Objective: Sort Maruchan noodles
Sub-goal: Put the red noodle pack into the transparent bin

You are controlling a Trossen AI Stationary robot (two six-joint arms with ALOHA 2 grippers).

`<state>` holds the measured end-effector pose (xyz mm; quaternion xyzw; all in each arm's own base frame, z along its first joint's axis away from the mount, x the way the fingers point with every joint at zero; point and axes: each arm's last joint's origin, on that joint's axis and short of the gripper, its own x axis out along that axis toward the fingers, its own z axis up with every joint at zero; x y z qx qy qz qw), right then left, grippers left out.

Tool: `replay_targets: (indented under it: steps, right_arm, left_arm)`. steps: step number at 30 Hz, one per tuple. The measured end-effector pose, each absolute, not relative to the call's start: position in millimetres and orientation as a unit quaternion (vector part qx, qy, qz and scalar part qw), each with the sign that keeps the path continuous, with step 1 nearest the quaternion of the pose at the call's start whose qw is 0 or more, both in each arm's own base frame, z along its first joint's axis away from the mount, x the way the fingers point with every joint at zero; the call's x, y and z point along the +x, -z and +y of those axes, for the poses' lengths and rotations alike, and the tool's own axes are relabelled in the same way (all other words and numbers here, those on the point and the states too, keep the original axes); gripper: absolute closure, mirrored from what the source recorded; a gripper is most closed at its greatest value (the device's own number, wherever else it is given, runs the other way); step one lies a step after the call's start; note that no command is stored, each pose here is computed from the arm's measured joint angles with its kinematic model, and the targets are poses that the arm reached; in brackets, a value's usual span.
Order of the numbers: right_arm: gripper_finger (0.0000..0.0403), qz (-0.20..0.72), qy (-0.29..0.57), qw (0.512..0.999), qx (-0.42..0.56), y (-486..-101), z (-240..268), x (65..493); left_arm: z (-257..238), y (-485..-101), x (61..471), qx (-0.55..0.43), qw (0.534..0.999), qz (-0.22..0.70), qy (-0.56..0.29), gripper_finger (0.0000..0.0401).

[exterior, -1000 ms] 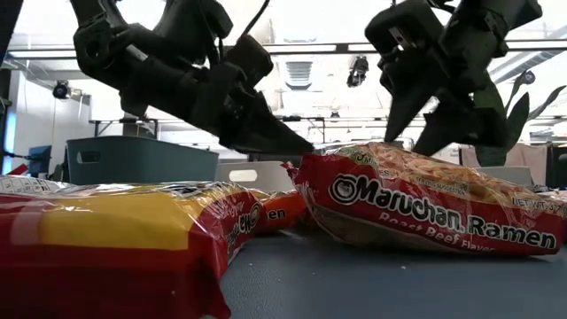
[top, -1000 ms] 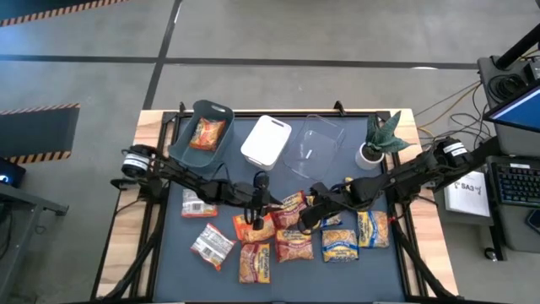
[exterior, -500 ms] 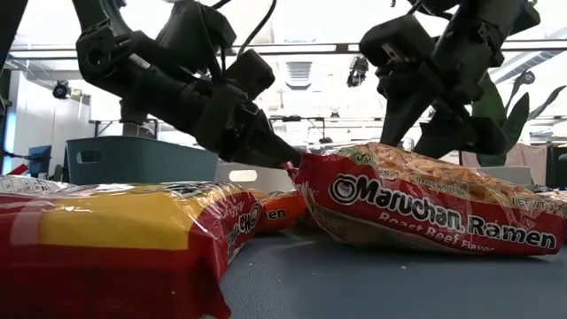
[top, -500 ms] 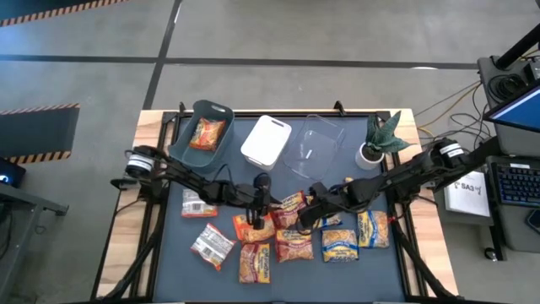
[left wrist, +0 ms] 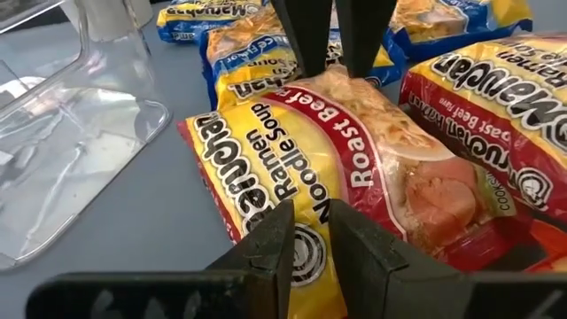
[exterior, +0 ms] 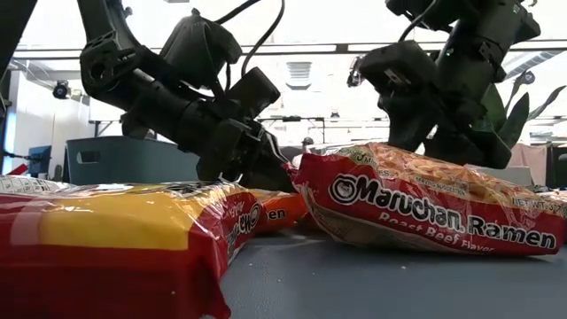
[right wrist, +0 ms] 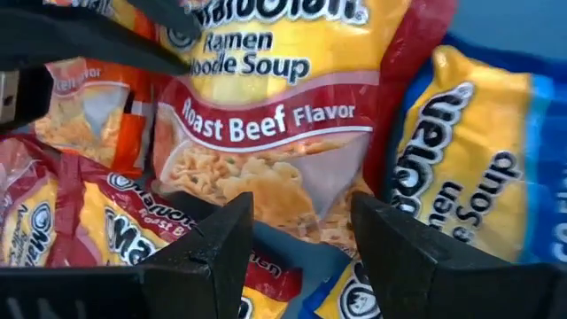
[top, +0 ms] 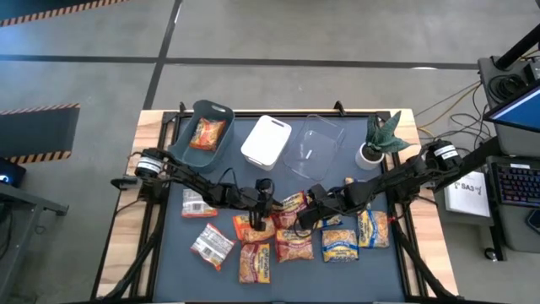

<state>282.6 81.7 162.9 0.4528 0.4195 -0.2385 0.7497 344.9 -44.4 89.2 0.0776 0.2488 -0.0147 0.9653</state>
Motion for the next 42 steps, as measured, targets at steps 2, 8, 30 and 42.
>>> replay_targets:
  steps: [2,8,30,42]
  right_arm:
    - [0.0222,0.424,0.241,0.748,0.450,-161.2,81.8,281.4]
    - [0.0223,0.422,0.239,0.749,0.452,-161.6,82.3,282.1]
    - [0.0223,0.434,0.214,0.717,0.502,-178.5,89.5,264.7]
    - [0.0223,0.382,0.229,0.735,0.511,-157.2,85.8,258.6]
  left_arm:
    - [-44.1,-89.1,344.0,0.081,0.963,0.256,0.014,0.0343]
    - [-42.6,-86.2,340.6,0.101,0.953,0.284,0.005,0.0343]
    - [-39.6,-83.0,336.9,0.113,0.946,0.303,0.003,0.0343]
    - [-39.3,-83.4,336.9,0.108,0.948,0.299,0.000,0.0343]
